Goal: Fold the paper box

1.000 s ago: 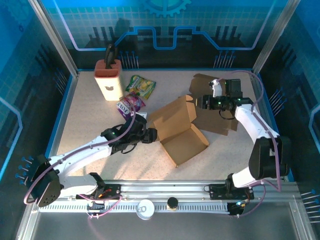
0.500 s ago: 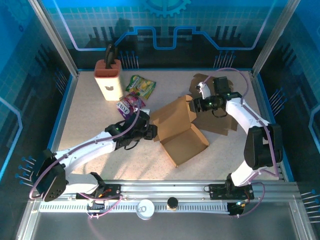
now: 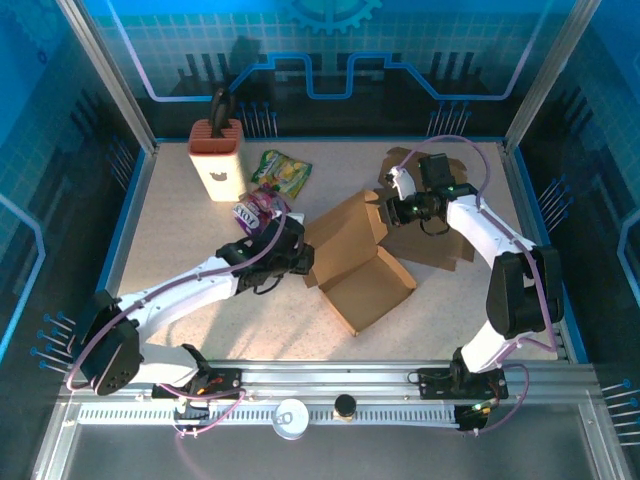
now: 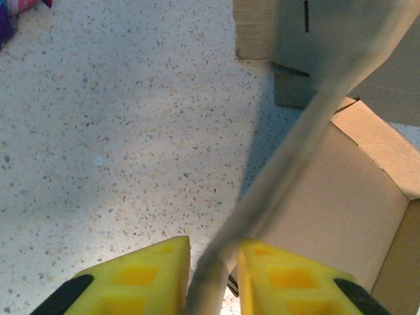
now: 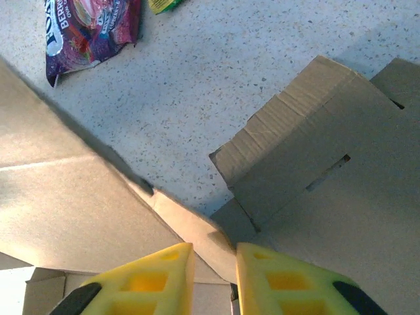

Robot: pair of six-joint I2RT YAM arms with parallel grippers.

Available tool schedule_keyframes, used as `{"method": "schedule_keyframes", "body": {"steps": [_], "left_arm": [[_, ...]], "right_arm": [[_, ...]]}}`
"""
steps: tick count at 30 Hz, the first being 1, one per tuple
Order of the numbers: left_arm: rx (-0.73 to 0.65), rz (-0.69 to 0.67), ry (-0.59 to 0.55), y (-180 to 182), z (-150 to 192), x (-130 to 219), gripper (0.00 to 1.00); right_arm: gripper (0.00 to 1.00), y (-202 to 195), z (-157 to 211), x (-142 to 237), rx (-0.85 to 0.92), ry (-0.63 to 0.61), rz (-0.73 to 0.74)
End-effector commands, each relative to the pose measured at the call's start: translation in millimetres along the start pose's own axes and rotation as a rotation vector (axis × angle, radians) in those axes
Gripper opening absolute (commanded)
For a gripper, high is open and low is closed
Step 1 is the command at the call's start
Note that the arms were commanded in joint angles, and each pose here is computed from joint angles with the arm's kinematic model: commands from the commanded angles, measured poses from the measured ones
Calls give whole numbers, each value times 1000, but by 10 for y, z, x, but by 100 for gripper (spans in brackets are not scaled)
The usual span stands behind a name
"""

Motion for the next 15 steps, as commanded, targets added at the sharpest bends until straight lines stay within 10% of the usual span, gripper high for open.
{"method": "schedule_keyframes", "body": {"steps": [1, 5, 15], "left_arm": [[-16, -45, -12, 18, -97, 3, 21], [-26, -68, -10, 26, -115, -6, 16], [-125, -124, 23, 174, -230, 18, 0]], "right_arm": [[20, 90, -39, -17, 30, 3, 4], [19, 111, -29, -37, 43, -5, 15], [55, 40, -64, 109, 21, -66, -22]]}}
Point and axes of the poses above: each hand's point on the last joint's axis, 136 mm out from that joint toward the fingers, its own x axis back along the fingers, its own y axis along the line the jaws close on, z = x × y, the point moved 10 cm from there along x, back along the fingers, and after that the axes turned 11 degrees about -x, right-handed, at the moved point
